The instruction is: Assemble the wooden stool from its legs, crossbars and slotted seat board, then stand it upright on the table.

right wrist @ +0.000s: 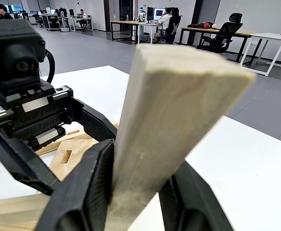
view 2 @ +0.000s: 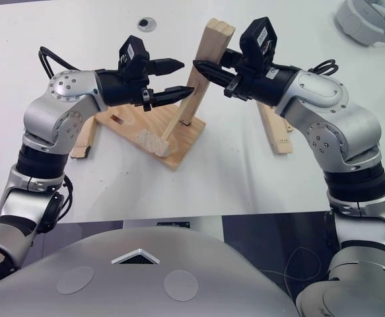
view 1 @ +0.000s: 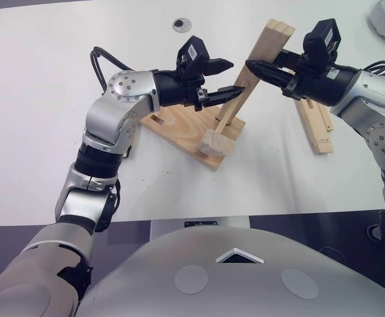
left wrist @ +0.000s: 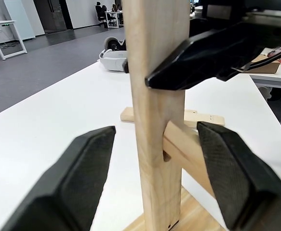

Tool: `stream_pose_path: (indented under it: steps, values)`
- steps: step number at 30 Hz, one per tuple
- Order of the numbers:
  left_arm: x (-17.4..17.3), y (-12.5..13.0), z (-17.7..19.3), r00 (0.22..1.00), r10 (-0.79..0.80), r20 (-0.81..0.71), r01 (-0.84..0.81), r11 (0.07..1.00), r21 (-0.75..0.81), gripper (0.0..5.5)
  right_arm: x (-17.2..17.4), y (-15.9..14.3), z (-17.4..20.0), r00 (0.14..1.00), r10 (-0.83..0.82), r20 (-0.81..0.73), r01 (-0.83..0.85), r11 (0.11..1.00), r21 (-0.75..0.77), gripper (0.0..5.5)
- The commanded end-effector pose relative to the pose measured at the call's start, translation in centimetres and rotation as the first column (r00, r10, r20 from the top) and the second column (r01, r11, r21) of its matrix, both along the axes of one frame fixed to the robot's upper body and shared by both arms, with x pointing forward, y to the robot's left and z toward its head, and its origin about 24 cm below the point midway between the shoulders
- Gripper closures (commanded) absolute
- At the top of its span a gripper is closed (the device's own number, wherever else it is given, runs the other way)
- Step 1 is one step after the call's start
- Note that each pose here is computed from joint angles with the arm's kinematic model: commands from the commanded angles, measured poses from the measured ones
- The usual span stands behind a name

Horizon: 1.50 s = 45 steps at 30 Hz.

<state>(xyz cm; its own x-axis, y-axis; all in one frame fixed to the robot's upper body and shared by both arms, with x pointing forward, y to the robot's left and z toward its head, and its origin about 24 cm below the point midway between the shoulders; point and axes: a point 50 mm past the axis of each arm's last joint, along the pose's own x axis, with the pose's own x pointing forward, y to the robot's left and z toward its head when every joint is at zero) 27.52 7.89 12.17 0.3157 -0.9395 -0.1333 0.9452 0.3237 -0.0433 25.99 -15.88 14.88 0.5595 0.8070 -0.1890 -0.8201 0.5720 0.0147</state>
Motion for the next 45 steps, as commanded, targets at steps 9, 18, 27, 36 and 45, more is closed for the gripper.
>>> stream_pose_path:
  steps: [9, 18, 27, 36, 45]
  values:
    - [-1.2, -0.4, -4.9, 0.973, -0.028, -0.229, 0.087, 0.964, 0.25, 2.38, -1.6, -1.4, -6.1, 0.98, -0.06, -0.189, -0.015, 0.927, -0.375, 4.25]
    - [-2.3, 0.1, -6.1, 0.909, -0.03, -0.415, 0.137, 0.963, 0.231, 2.38, -1.5, -1.4, -6.0, 0.981, -0.074, -0.18, 0.001, 0.927, -0.374, 4.25]
    - [-2.0, 0.3, -6.4, 0.883, 0.035, -0.467, 0.097, 0.962, 0.255, 2.38, -0.9, -1.1, -4.1, 1.0, -0.018, 0.022, 0.026, 0.889, -0.456, 4.25]
    - [-1.3, 1.0, -5.6, 0.9, 0.122, -0.418, -0.008, 0.964, 0.264, 2.38, -1.4, -1.1, -4.0, 0.989, 0.016, 0.147, 0.074, 0.804, -0.589, 4.23]
    - [-2.2, 5.0, 8.0, 0.975, 0.22, 0.025, -0.21, 0.953, -0.219, 2.38, -3.7, -3.4, -7.8, 0.928, -0.319, -0.194, 0.205, 0.868, -0.452, 4.23]
